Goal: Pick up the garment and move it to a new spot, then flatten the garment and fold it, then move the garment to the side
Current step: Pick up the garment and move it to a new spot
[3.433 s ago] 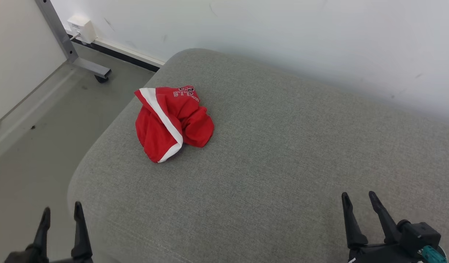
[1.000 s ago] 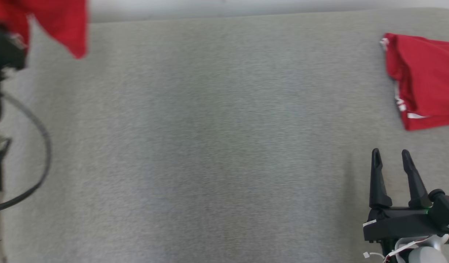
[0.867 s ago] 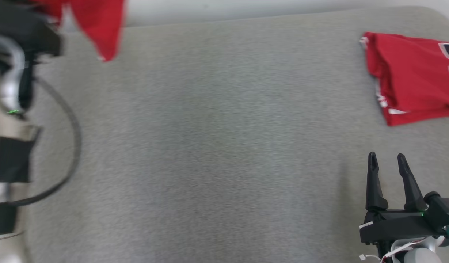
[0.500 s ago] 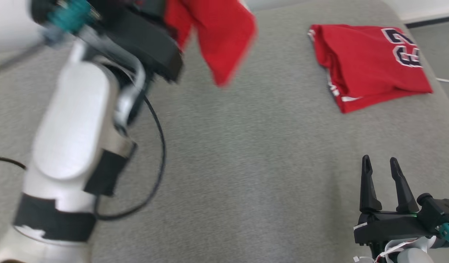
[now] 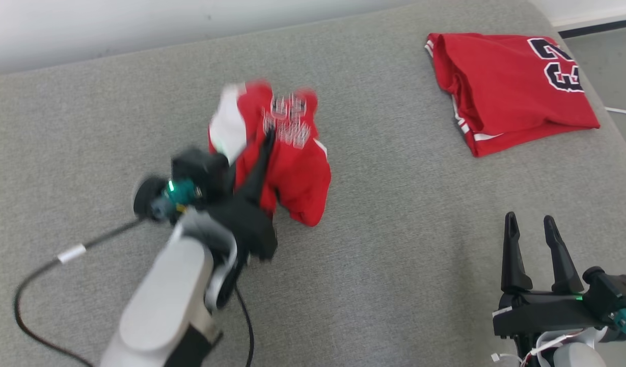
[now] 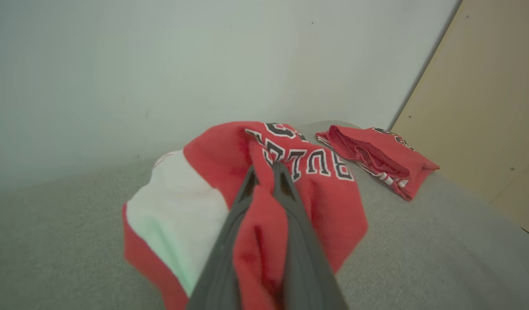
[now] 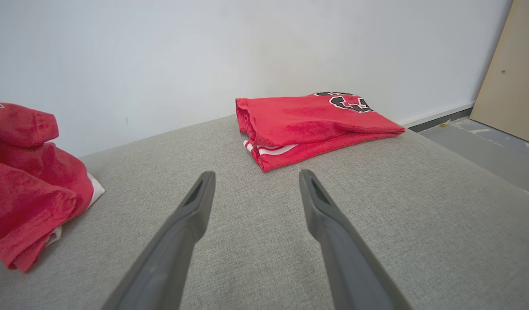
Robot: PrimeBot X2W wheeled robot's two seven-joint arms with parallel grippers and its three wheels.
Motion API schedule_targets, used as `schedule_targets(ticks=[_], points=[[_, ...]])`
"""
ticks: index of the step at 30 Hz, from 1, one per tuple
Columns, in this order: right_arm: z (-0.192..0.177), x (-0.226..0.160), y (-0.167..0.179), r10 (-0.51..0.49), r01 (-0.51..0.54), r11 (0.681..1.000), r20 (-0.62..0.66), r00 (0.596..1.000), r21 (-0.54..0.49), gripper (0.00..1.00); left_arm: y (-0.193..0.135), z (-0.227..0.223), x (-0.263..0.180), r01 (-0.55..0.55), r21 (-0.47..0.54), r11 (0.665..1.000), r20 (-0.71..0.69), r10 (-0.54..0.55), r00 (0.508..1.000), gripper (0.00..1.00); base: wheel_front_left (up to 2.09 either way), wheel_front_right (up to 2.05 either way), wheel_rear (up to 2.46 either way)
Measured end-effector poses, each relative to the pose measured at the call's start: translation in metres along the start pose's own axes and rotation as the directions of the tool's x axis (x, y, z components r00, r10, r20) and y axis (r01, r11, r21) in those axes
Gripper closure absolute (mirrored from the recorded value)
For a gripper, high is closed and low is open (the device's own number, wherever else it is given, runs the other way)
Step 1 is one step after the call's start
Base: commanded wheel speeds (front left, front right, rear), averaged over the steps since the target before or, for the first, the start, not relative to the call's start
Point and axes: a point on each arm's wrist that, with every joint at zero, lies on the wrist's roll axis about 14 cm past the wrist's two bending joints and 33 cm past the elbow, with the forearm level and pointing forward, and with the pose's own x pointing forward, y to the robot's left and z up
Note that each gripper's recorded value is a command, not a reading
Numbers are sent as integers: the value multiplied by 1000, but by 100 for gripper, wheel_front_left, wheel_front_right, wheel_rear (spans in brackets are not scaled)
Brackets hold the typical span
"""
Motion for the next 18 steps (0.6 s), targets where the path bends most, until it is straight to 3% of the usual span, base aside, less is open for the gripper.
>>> schedule_targets(ticks=[4, 5, 6, 12, 18], points=[[-1, 5, 5, 15, -15, 1000, 1, 1000, 3, 0, -2, -40, -16, -10, -17, 1000, -90, 8, 996, 100, 0, 0, 0], [-1, 6, 7, 19, -19, 1000, 0, 1000, 3, 0, -5, -44, -19, -3, -14, 1000, -96, 1, 995, 61, 0, 0, 0], [-1, 6, 8, 24, -24, 1000, 1, 1000, 3, 0, -8, -46, -20, 6, -8, 1000, -95, -7, 995, 0, 0, 0, 0], [4, 7, 18, 54, -54, 998, 16, 998, -11, 0, -6, -8, -27, -12, 21, 1000, 61, 11, 998, 0, 0, 0, 0], [7, 5, 35, 107, -107, 994, 27, 994, -11, 0, 29, 33, -57, -139, 71, 988, 178, 125, 976, 0, 0, 0, 0]])
